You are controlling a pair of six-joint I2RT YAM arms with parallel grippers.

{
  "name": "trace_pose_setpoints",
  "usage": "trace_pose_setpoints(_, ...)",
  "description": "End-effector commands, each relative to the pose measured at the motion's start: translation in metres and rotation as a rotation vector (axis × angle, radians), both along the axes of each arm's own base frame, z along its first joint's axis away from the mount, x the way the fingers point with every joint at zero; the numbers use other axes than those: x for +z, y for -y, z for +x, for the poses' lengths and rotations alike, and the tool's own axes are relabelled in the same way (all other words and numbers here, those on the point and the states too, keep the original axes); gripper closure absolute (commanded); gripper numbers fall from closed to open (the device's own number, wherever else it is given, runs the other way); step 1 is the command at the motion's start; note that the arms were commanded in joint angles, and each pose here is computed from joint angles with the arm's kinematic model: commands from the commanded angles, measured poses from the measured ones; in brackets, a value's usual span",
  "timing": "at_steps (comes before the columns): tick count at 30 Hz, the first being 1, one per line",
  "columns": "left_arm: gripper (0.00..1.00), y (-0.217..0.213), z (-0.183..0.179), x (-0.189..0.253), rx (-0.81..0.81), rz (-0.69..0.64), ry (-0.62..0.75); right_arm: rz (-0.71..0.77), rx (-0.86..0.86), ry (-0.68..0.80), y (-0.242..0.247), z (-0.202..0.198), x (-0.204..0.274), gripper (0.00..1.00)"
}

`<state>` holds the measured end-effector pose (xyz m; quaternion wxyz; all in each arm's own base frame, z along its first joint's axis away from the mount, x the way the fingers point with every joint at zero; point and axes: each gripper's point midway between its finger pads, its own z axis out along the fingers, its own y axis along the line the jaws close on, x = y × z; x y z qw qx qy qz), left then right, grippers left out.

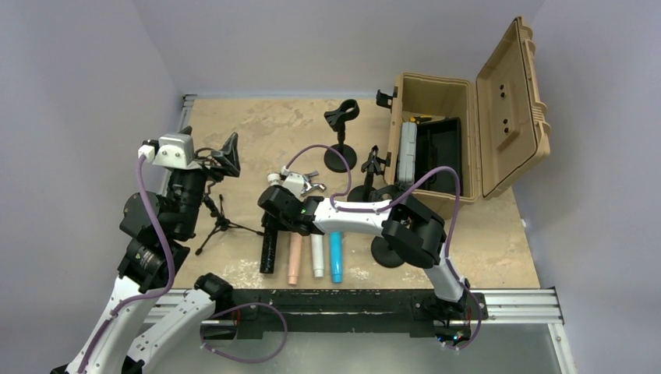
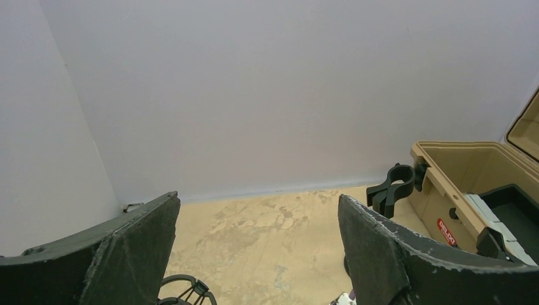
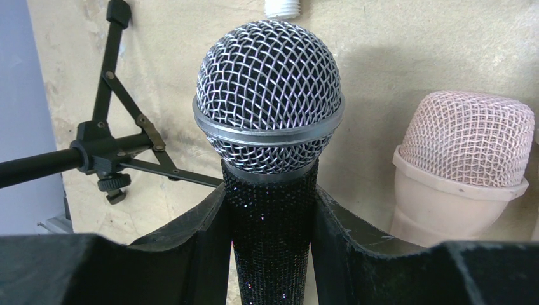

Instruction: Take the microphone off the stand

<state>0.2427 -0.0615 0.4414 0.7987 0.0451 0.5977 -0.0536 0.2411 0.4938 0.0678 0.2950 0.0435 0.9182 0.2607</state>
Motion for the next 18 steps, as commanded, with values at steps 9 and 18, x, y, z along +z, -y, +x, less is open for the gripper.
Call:
trace_pose_setpoints(9, 0.09, 0.002, 0.003, 0.005, 0.001, -0.015, 0.015, 0.006, -0.071, -0.048, 0.005, -0.004, -0.017, 0.94)
trace_pose_setpoints(18, 0.10, 0.006, 0.005, 0.002, -0.014, -0.013, 0.005, -0.047, -0.101, -0.061, 0.010, -0.002, -0.035, 0.87)
